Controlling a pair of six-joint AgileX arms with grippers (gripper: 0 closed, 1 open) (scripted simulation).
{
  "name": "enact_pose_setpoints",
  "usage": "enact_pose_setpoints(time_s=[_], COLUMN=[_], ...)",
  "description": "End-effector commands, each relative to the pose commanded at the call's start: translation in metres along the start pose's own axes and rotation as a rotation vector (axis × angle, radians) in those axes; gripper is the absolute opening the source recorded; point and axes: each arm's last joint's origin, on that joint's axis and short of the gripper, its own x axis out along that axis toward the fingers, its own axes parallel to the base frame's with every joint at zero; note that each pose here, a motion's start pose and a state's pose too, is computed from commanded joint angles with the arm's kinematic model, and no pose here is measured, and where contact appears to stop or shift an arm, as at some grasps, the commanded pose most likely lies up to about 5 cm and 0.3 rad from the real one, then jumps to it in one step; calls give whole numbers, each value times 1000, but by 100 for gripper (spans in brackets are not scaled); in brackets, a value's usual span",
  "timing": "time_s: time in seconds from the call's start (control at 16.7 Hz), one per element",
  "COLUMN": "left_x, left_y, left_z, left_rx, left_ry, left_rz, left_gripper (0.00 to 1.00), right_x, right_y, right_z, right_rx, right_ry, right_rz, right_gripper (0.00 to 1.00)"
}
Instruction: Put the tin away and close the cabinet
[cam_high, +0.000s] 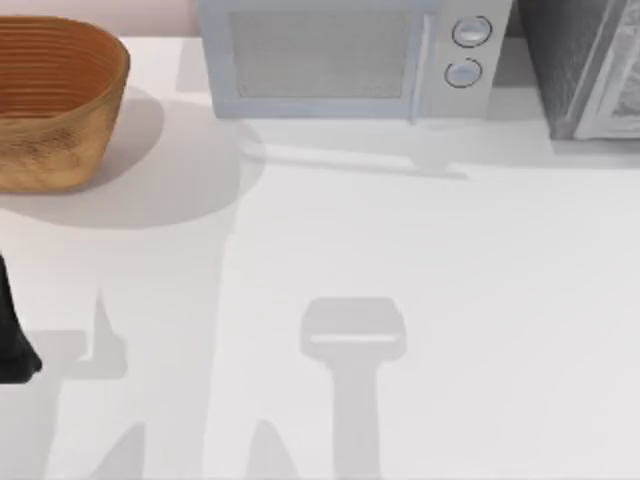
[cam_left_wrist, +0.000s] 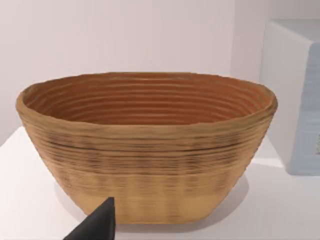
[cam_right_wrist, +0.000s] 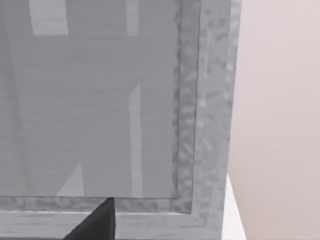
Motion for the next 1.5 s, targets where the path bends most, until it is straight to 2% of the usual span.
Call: enact_pose_setpoints(time_s=[0.18, 0.42, 0.72, 0.9, 1.14, 1.5], left_x=[0, 0, 0, 0, 0, 0], left_y=[0, 0, 0, 0, 0, 0], left_z=[0, 0, 0, 0, 0, 0], left_rx=[0, 0, 0, 0, 0, 0], left_ry=[0, 0, 0, 0, 0, 0], left_rz=[0, 0, 0, 0, 0, 0], left_gripper=[100, 100, 100, 100, 100, 100], right_x=[11, 17, 6, -7, -18, -17], right_y=[-24, -40, -18, 9, 32, 33], right_z=[45, 125, 232, 280, 310, 310], right_rx=[8, 34, 45, 30, 8, 8], right_ry=[5, 19, 25, 17, 4, 4], right_rz=[-3, -8, -9, -7, -6, -8], right_gripper=[100, 100, 100, 100, 100, 100])
